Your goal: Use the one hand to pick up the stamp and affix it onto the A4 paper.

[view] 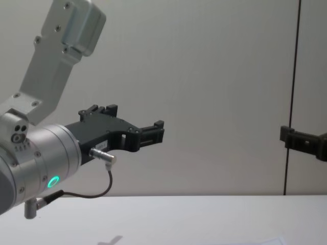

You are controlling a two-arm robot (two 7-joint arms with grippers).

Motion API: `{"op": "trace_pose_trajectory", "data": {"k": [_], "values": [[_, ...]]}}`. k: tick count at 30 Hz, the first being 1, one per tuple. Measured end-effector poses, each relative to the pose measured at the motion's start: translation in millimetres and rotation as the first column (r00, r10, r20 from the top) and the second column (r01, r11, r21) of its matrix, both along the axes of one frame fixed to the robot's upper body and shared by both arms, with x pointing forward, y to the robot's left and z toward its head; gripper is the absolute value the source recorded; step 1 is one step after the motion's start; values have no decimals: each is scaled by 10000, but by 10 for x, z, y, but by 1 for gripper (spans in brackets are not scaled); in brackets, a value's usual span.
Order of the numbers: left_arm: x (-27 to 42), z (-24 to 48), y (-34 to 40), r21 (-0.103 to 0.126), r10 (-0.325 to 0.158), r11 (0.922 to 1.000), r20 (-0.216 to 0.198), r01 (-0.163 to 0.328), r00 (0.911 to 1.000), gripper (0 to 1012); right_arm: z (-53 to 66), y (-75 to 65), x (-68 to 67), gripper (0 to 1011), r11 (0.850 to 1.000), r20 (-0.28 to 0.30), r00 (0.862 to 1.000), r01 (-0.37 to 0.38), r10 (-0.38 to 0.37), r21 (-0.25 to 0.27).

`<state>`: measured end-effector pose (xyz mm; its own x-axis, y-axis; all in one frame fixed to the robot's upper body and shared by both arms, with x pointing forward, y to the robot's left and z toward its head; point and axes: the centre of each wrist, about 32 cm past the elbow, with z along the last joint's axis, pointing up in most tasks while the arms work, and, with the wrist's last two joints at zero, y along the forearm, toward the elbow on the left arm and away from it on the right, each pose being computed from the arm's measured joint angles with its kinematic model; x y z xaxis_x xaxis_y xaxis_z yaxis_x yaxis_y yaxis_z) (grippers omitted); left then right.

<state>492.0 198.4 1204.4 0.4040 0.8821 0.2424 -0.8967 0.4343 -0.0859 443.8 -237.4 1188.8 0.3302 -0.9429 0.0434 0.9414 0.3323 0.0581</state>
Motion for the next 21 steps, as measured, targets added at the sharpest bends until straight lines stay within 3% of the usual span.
{"op": "trace_pose_trajectory", "data": {"k": [12,21], "values": [[0,0,0,0,0,10000,-1,0,10000,1001,-40,-47,46,1001,9981,-802,9951,556,-574,-248],[0,0,0,0,0,10000,0,0,10000,1001,-110,-114,57,1001,9934,-1896,9760,973,-1074,-614]]}}
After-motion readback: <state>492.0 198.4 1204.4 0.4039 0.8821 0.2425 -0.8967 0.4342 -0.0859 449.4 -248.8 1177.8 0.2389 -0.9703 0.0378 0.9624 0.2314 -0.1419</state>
